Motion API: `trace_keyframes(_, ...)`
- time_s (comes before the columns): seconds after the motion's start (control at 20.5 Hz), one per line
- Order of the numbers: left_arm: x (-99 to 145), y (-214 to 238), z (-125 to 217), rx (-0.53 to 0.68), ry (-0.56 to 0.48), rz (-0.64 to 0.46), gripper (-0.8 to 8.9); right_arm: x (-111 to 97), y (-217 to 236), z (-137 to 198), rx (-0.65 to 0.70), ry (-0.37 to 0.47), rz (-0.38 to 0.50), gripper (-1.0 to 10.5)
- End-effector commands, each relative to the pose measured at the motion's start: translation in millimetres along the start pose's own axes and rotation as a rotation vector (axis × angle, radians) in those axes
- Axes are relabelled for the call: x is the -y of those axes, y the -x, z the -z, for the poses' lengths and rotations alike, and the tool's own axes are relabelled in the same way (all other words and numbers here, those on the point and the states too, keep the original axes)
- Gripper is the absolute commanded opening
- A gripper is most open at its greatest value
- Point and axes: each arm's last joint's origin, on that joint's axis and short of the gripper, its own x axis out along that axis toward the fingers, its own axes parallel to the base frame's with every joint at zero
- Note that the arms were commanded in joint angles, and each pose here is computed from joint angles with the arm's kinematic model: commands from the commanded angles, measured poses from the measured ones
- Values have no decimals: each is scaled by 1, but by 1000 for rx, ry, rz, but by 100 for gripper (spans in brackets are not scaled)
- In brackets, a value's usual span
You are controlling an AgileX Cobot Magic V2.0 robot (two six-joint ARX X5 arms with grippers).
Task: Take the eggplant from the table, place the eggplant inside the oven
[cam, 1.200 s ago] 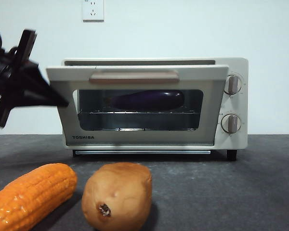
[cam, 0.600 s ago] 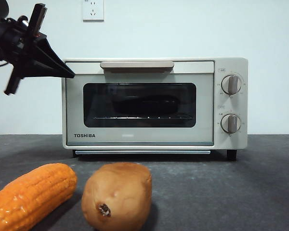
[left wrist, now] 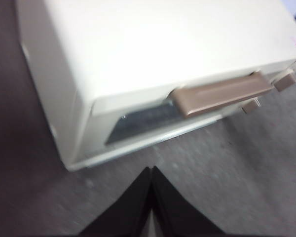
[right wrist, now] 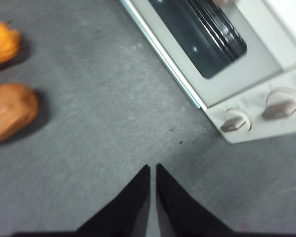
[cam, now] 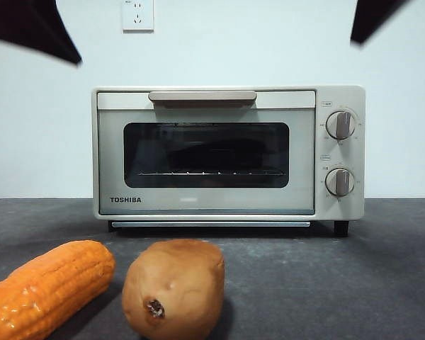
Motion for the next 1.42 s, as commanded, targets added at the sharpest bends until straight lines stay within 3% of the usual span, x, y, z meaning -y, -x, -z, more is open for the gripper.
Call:
trace_keyframes(0.05, 10, 12, 7, 60, -72, -84, 4, 14, -10, 9, 68, -177, 32, 3)
trace_keyframes(0.29, 12, 21, 53, 142, -40, -168, 4, 33, -27, 51, 277, -409, 140, 3)
trace_keyframes(0.54, 2, 17, 103, 234, -7, -244, 4, 24, -40, 87, 518, -522, 165, 3)
trace_keyframes(0.83, 2, 16, 122, 200, 78, -251, 4, 20, -51, 102, 511, -560, 224, 3)
trace_keyframes(1.42, 2, 15, 122, 199, 80, -249, 4, 21, -51, 101, 513, -565, 245, 3)
